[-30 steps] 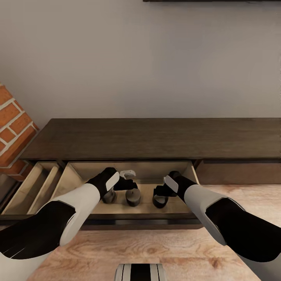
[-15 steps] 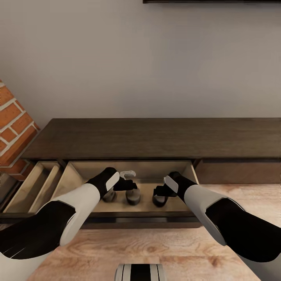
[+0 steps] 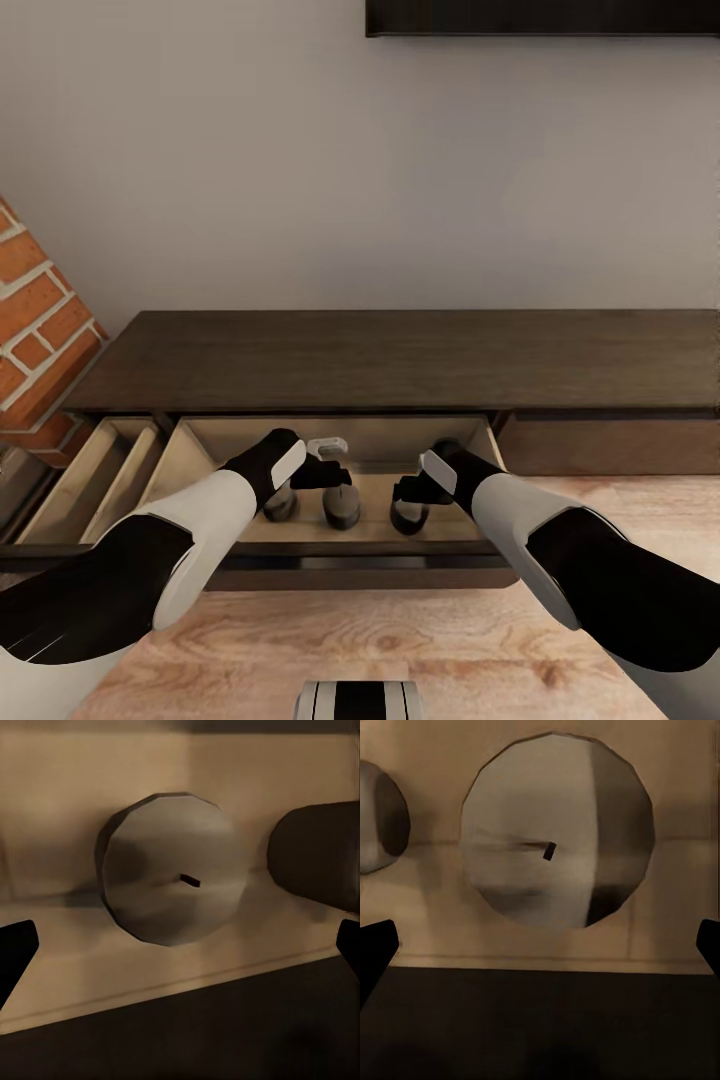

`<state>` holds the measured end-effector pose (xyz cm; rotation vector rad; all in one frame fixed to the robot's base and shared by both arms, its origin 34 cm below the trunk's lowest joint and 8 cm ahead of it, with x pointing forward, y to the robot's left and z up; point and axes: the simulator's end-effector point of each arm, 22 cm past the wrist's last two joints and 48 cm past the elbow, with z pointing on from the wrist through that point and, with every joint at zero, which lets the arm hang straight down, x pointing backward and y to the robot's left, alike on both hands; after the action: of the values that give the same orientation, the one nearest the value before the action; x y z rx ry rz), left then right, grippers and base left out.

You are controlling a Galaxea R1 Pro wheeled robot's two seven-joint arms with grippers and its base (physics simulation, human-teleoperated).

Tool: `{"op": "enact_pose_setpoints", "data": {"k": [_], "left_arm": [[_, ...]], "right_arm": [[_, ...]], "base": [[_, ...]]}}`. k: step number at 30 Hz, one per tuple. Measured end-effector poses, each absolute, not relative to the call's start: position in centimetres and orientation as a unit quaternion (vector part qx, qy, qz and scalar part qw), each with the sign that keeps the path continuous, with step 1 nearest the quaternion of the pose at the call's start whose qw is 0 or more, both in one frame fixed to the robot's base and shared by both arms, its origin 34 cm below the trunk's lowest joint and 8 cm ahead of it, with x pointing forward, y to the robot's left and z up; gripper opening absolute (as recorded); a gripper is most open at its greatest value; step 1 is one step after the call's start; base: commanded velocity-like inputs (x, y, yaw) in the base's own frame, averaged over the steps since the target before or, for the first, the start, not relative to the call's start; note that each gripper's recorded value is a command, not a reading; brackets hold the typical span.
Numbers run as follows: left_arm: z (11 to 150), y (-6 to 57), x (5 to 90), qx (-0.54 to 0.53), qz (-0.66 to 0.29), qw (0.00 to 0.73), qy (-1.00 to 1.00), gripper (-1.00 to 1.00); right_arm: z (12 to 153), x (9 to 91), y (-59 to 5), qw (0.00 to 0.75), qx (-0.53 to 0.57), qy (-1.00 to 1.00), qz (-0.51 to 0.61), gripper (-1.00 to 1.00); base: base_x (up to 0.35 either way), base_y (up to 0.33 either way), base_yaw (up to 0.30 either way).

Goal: Place each of the two pumpkins and all three candles from the living room inside a cabinet in the living room (use any cabinet), then make sure every cabinet is closed, and position the cauldron so it is next to a table in the living room.

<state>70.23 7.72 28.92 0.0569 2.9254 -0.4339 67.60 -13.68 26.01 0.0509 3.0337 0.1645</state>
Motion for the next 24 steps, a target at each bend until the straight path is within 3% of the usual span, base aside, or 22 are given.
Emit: {"op": "enact_pose_setpoints", "data": {"k": [24], "left_arm": [[35.4, 7.7, 72.0, 0.026, -0.145, 0.140, 0.979, 1.00]], "right_arm": [[32.2, 69.6, -13.7, 0.100, 0.014, 0.993, 0.054, 1.00]], "base": [[0.000, 0.000, 0.000]]}}
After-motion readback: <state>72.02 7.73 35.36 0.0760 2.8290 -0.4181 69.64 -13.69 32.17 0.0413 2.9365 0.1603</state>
